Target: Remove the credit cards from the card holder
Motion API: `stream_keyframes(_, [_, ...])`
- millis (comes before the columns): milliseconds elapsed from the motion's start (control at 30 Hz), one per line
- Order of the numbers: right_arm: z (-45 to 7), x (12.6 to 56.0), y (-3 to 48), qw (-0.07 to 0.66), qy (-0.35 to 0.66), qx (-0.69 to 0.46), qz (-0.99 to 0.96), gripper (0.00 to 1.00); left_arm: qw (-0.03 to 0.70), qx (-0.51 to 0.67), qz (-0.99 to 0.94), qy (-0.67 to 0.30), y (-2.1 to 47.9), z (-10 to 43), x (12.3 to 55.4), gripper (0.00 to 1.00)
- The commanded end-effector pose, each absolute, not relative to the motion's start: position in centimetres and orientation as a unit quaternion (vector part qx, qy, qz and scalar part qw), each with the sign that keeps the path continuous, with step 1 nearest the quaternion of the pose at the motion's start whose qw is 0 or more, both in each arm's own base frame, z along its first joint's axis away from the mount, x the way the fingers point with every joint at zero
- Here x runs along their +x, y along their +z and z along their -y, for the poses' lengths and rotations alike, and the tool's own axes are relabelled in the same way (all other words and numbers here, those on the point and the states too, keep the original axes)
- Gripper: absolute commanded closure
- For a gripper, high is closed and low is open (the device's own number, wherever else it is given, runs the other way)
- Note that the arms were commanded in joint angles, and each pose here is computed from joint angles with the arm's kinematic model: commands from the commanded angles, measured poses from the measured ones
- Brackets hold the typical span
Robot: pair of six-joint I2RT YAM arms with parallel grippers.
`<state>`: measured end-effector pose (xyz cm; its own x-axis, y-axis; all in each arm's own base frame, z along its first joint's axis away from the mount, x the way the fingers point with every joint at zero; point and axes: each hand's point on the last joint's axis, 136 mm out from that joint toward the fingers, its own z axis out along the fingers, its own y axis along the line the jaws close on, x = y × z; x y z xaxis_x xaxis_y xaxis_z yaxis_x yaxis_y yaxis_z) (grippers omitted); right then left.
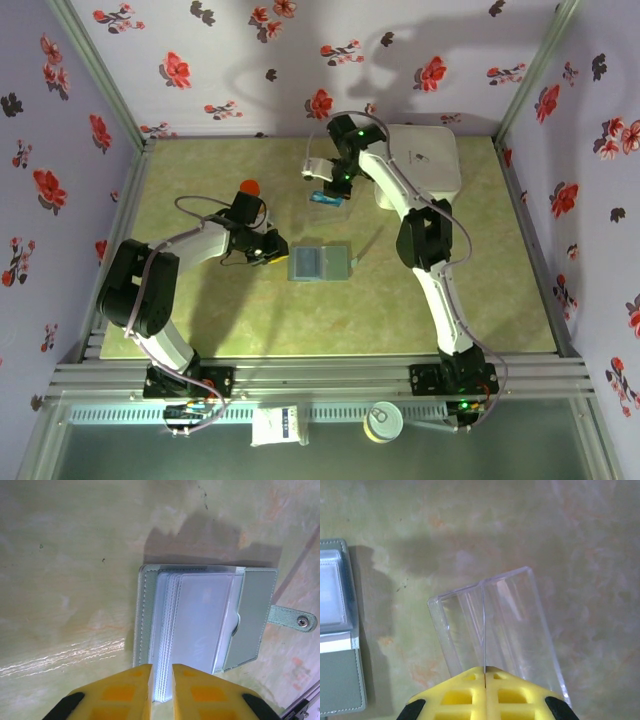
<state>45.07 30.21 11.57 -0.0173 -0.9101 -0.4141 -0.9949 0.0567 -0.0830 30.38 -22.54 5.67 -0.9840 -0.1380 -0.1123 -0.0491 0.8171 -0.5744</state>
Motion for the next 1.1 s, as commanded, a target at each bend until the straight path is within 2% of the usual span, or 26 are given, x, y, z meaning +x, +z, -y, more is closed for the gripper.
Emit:
stream_keyframes(0, [-29.3,44.2,10.8,0.154,0.122,-0.687,-0.7,1.0,0.067,-0.051,-0.95,-0.3,5.5,22.2,29.9,0.84])
stream_keyframes(1067, [-29.5,40.5,7.4,0.065,0.165,-0.68,-0.712,1.0,0.062,-0.057,-0.949,-0.304,4.8,22.2,29.7,0.85])
